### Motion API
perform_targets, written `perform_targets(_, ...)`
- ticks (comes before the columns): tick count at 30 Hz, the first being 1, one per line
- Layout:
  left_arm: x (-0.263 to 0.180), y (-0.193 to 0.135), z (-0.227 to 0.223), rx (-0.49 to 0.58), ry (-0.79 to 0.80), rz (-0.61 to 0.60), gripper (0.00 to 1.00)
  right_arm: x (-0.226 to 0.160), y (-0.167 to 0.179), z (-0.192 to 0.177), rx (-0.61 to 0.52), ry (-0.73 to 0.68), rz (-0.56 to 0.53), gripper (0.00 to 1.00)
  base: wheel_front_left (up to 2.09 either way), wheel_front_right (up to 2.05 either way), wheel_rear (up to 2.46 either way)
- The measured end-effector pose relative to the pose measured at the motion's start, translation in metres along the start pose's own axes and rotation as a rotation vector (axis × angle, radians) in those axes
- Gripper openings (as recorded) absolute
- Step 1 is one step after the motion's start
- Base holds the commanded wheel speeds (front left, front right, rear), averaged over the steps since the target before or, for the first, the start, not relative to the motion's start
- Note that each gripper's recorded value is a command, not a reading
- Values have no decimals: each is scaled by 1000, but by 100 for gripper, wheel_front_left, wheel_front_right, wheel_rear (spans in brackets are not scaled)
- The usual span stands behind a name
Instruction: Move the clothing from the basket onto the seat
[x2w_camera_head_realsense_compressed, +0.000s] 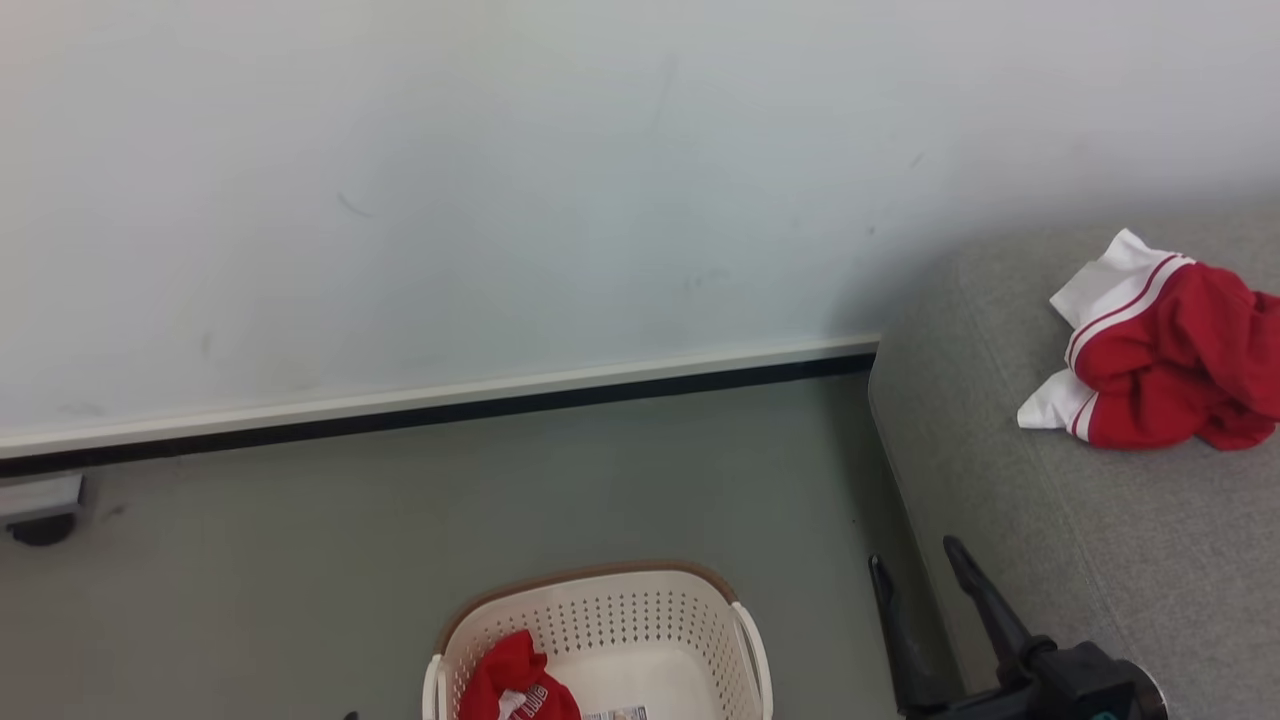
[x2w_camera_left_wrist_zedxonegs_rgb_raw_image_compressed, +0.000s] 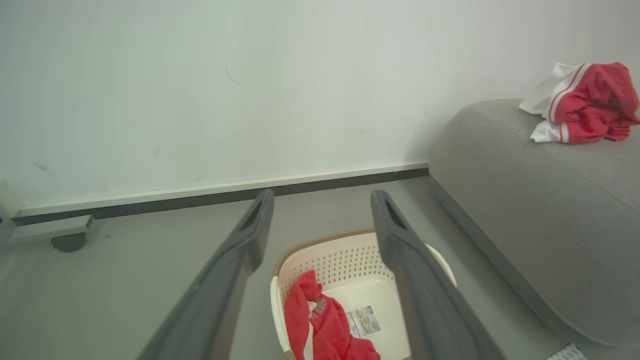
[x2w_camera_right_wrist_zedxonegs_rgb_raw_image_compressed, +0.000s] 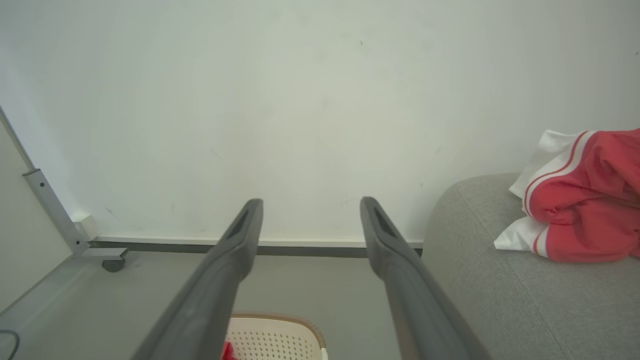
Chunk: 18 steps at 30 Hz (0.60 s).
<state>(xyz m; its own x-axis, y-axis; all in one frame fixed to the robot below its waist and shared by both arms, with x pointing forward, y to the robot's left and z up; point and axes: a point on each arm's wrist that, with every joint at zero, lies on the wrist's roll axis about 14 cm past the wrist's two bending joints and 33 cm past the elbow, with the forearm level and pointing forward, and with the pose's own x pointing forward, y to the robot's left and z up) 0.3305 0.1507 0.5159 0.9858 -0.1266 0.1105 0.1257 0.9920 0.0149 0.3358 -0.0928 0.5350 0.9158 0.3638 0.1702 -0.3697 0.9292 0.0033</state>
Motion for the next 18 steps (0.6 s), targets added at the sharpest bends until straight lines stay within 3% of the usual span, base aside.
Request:
perform_targets(5, 17, -22, -22, -24, 61, -93, 100, 11, -8, 4, -3, -15, -4, 100, 0, 0, 0)
perform_targets(13, 57, -72, -73, 41, 187, -335, 100, 56, -6, 9, -8, -61, 55, 100, 0, 0, 0)
perform_targets(18, 75, -84, -121, 71, 313, -418, 100, 83, -1, 11, -2, -93, 99, 100, 0, 0, 0)
